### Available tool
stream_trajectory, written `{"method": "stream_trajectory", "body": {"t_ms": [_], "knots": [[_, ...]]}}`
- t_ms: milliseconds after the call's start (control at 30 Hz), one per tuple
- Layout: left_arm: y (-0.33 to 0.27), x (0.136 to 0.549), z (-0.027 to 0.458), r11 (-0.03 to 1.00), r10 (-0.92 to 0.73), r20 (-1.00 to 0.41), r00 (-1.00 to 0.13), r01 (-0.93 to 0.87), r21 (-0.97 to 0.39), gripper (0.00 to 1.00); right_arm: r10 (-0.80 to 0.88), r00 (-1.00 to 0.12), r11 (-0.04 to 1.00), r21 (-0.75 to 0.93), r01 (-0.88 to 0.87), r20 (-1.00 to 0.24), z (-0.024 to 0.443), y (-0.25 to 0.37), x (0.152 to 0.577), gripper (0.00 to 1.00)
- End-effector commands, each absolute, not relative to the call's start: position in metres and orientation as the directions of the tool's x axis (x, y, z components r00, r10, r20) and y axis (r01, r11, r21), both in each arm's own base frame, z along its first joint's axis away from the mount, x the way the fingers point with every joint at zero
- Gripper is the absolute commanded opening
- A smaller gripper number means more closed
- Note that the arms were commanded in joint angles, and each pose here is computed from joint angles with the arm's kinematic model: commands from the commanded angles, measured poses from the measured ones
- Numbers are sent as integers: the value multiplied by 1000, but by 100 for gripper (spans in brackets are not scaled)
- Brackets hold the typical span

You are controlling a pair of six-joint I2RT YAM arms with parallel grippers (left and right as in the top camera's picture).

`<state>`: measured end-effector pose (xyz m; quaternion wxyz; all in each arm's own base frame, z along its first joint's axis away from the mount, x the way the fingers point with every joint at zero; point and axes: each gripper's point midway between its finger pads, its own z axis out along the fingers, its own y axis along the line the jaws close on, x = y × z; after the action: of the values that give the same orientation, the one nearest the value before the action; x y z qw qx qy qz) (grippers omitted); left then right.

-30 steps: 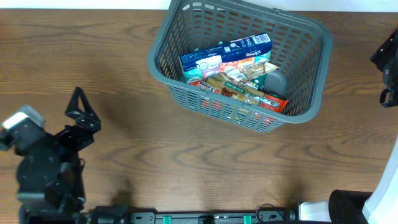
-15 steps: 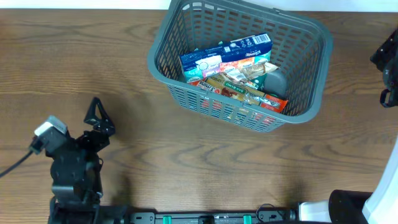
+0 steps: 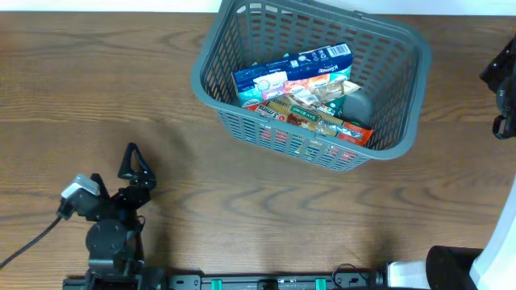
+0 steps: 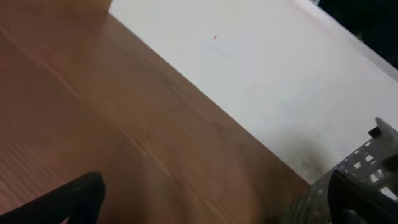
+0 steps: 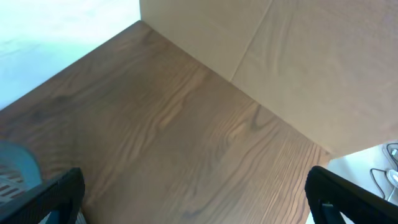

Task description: Pack container

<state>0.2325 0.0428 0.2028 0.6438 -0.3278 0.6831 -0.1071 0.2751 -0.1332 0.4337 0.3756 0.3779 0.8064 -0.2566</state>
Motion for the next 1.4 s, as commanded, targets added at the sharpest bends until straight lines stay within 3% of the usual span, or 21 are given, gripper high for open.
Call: {"method": "stream_trajectory", "body": {"t_ms": [0, 267, 600, 967, 1367], "knots": [[39, 233, 194, 746, -617, -785, 43, -285, -602, 98, 424, -414, 560, -126, 819, -805, 435, -137, 273, 99], [22, 237, 179, 802, -579, -814, -56, -222, -555, 99, 424, -413, 560, -126, 819, -806, 435, -137, 273, 99], [18, 236, 171, 833, -538, -841, -64, -195, -518, 99, 424, -413, 560, -126, 819, -806, 435, -137, 273, 99], [4, 237, 156, 898, -436, -888, -143, -122, -422, 99, 424, -414, 560, -126, 819, -806, 435, -137, 273, 99], [-8, 238, 134, 911, -412, -888, -202, -67, -407, 99, 424, -413, 560, -126, 819, -806, 435, -137, 273, 99]]}}
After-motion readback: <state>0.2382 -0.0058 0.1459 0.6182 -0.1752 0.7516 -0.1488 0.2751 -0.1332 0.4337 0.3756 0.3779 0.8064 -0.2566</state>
